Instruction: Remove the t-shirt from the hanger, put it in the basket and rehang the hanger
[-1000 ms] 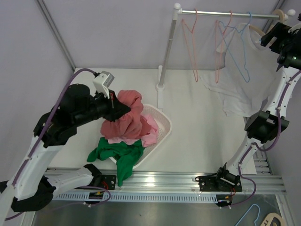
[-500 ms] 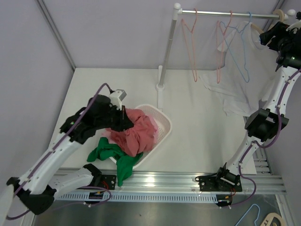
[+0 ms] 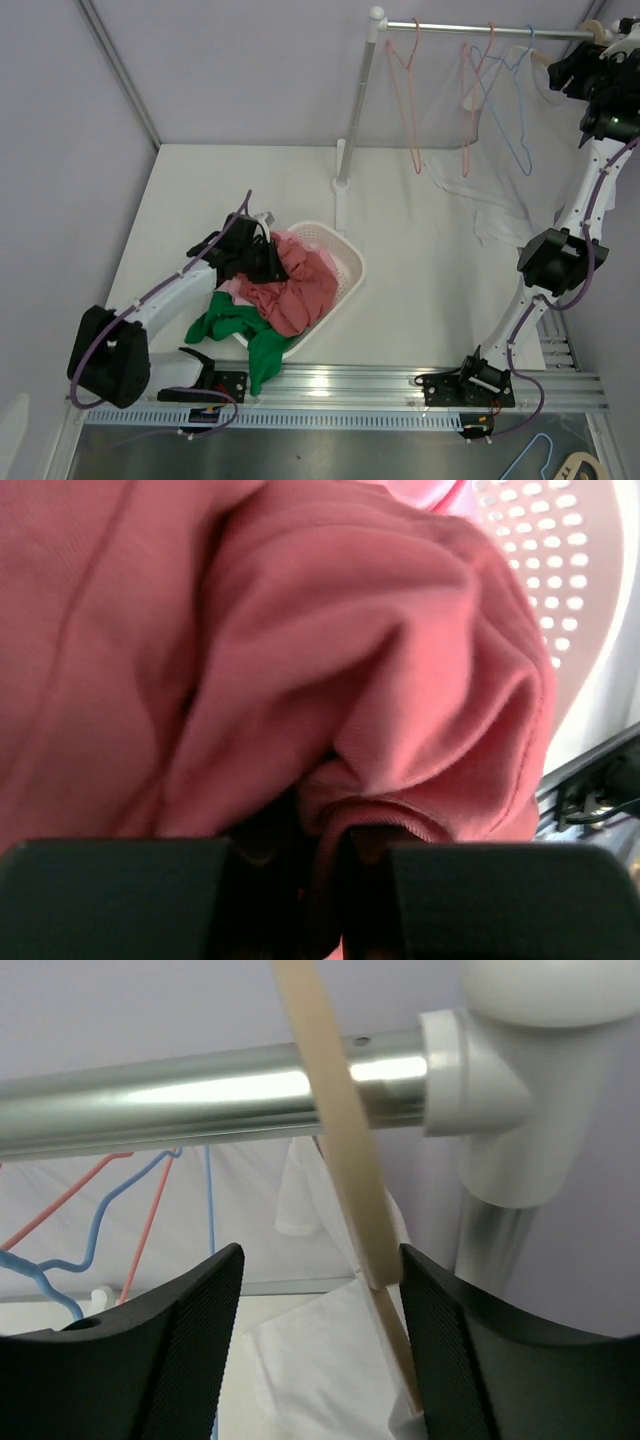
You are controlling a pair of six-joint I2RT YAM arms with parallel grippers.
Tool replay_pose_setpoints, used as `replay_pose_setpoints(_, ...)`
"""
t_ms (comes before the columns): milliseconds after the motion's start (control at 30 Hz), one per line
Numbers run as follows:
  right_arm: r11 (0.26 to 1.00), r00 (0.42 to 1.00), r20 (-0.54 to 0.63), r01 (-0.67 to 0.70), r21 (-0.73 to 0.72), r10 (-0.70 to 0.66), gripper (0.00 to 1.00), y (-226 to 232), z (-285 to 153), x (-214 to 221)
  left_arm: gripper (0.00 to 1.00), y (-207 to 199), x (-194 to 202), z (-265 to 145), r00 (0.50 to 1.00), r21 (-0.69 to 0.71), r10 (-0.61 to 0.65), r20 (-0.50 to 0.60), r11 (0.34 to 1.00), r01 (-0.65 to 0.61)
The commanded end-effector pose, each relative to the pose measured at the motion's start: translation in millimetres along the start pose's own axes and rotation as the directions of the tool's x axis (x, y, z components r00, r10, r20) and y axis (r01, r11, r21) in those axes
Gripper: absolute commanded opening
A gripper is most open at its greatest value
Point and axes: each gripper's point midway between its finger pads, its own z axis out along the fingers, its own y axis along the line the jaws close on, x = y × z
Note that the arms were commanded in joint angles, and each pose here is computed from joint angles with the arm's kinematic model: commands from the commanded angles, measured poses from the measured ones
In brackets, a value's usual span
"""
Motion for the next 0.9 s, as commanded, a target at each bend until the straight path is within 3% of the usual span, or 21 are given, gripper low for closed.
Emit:
replay_pose_setpoints(0, 0.998, 0.996, 0.058, 0.068, -0.006, -0.068, 0.65, 8, 8, -16, 0.17, 8, 20, 36, 0.993, 0.035, -0.085, -0.084, 0.995, 0.089)
replay_pose_setpoints(100, 0.997, 0.995, 0.062, 0.081, -0.001, -0.081, 0.53, 12, 10, -16, 0.56, 14, 27, 46, 0.989, 0.021, -0.108, -0.103, 0.994, 0.111)
replay_pose_setpoints(133, 0.997, 0.995, 0.058, 0.083, 0.006, -0.083, 0.5, 11, 12, -14, 0.82, 12, 21, 43, 0.992, 0.025, -0.105, -0.076, 0.994, 0.107)
replay_pose_setpoints(167, 0.996, 0.994, 0.06, 0.091, 0.005, -0.092, 0.48, 12, 12, -14, 0.99, 6, 8, 31, 0.997, 0.034, -0.083, -0.002, 0.996, 0.083)
replay_pose_setpoints(267, 0.996, 0.994, 0.066, 0.089, 0.012, -0.09, 0.35, 12, 12, -16, 0.99, -10, -20, -4, 0.99, 0.033, -0.018, 0.14, 0.999, 0.013)
replay_pose_setpoints(300, 0.996, 0.993, 0.07, 0.089, 0.011, -0.09, 0.26, 13, 12, -17, 1.0, -18, -35, -28, 0.972, 0.038, 0.007, 0.234, 0.999, -0.017)
replay_pose_setpoints(400, 0.996, 0.994, 0.072, 0.084, 0.012, -0.084, 0.12, 13, 11, -18, 0.99, -45, -60, -87, 0.919, 0.072, 0.058, 0.39, 0.993, -0.093)
replay_pose_setpoints(533, 0.997, 0.994, 0.075, 0.082, 0.001, -0.081, 0.0, 18, 11, -20, 0.99, -76, -81, -156, 0.844, 0.107, 0.1, 0.527, 0.977, -0.183)
replay_pose_setpoints(667, 0.997, 0.993, 0.095, 0.076, -0.016, -0.074, 0.0, 25, 7, -29, 1.0, -92, -92, -206, 0.756, 0.096, 0.151, 0.636, 0.957, -0.272)
replay_pose_setpoints(867, 0.994, 0.978, 0.187, 0.101, -0.038, -0.092, 0.0, 54, -22, -77, 0.99, -99, -97, -241, 0.627, 0.066, 0.196, 0.754, 0.927, -0.369)
